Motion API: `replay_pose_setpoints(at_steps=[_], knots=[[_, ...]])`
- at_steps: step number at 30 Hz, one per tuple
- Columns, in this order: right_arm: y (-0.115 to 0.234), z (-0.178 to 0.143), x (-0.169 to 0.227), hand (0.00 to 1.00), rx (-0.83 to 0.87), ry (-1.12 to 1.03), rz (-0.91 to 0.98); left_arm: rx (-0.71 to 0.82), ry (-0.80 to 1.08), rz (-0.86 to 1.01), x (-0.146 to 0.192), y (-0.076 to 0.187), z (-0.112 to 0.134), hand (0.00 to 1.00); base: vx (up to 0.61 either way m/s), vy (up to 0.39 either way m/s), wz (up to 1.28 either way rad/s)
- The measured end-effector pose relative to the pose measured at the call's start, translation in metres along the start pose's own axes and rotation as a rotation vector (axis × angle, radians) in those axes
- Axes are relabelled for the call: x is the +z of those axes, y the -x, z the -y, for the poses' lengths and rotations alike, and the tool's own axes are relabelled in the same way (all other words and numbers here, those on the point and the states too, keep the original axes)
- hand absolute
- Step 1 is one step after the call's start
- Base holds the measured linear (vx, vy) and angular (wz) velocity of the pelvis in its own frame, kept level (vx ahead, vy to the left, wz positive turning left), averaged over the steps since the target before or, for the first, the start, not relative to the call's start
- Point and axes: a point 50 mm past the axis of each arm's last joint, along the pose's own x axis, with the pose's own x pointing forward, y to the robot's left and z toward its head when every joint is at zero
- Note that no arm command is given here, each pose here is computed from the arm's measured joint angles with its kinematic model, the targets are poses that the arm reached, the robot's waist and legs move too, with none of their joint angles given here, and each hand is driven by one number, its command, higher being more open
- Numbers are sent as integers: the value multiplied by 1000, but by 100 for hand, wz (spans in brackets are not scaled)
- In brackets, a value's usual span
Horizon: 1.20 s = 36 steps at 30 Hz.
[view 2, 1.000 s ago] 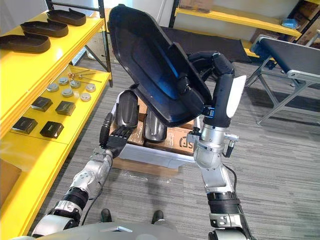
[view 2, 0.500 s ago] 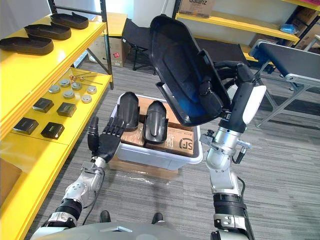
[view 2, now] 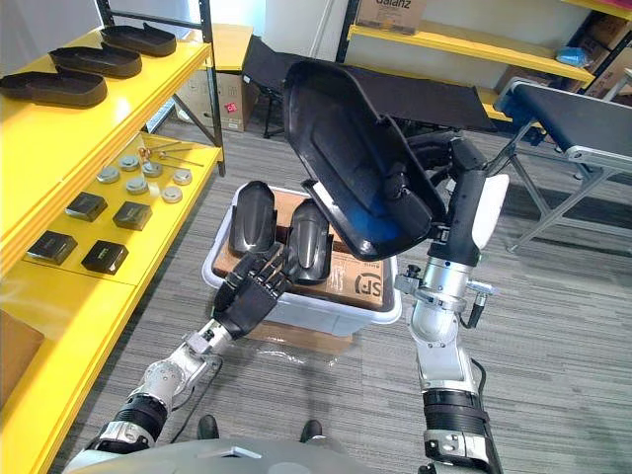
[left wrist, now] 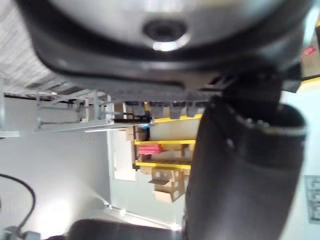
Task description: Walk over and take three plastic housings, then place them on the shelf
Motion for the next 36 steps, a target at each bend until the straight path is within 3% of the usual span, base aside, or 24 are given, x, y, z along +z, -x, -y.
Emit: replay_pose_setpoints(at_steps=[7,16,27,28,36], knots=[[35,-28,-9,0,113,-73,-135,-35,-45,-55,-10,-13,11,100,0,0,0],[66,-49,-5,0,224,-138,-217,-32,-19,137,10,-26,30,100,0,0,0],[77,-58,-1,0,292,-198,-255,177,-69,215,25,-28,28,100,0,0,0],[80,-58,-2,0,290,-214,-274,203,-111,200,25,-28,27,0,0,0,0],[85,-56,-5,0,304,-215,-311,207,-231,141,25,-26,26,0,0,0,0]])
